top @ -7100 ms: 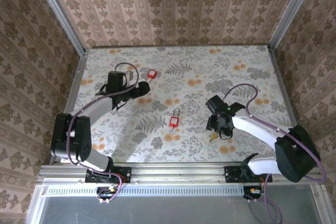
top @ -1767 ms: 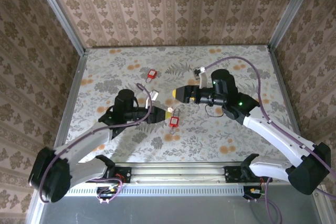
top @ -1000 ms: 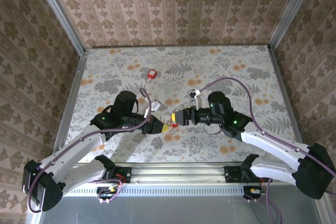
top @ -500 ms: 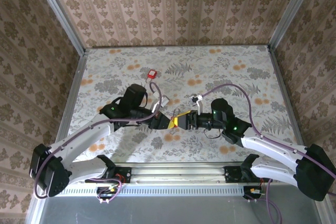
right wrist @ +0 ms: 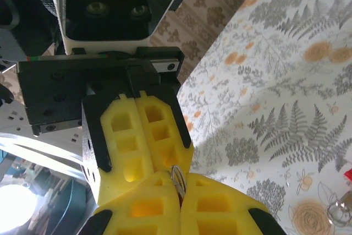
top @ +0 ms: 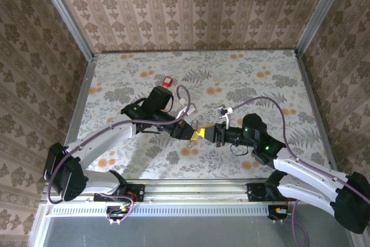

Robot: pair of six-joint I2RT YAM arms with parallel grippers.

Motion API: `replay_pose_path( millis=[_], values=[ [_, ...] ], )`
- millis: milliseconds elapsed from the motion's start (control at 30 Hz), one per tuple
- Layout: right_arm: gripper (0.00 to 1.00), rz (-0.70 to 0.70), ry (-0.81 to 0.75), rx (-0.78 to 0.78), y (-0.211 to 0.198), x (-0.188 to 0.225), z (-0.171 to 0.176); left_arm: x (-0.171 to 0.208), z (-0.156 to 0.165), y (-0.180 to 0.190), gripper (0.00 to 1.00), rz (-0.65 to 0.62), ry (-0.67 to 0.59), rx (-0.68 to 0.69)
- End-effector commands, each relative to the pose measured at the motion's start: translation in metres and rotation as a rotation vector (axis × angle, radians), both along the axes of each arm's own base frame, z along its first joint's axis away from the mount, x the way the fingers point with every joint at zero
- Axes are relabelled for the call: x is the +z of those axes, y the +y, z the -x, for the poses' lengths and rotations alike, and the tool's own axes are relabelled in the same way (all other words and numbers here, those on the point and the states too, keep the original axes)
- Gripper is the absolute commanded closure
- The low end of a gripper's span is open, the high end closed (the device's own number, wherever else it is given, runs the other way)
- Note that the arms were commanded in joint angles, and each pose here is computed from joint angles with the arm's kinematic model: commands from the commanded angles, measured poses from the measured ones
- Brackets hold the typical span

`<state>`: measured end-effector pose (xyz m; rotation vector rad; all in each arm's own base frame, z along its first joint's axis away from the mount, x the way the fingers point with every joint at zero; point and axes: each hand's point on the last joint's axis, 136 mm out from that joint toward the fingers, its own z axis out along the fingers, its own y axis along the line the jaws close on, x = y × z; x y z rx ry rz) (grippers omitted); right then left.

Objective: Unlock with the key

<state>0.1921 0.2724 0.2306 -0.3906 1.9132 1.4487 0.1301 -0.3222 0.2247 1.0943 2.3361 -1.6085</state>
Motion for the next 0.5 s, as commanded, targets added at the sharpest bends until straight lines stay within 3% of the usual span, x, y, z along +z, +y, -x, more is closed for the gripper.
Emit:
replay_pose_path(
  millis=[0, 67, 133, 167, 400, 467],
  values=[
    [1.0, 0.003, 0.013, -0.008, -0.001, -0.007, 0.002, 0.015, -0.015, -0.008, 0.89, 0.017, -0.043, 0.011],
    [1.0, -0.022, 0.01, -0.025, -0.001, -0.003, -0.001, 0.02, -0.02, -0.011, 0.77, 0.027, -0.037, 0.014],
    [1.0, -0.027, 0.016, -0.06, -0.003, -0.002, -0.007, 0.027, -0.028, -0.013, 0.47, 0.036, -0.034, 0.025],
    [1.0, -0.02, 0.023, -0.087, -0.005, -0.002, -0.011, 0.031, -0.034, -0.012, 0.4, 0.039, -0.037, 0.042],
    [1.0, 0.006, 0.052, -0.274, -0.028, 0.001, -0.031, 0.065, -0.079, 0.017, 0.11, 0.065, -0.149, 0.271],
    [1.0, -0.018, 0.068, -0.319, -0.037, 0.004, -0.036, 0.077, -0.086, 0.023, 0.07, 0.095, -0.181, 0.328]
  ],
)
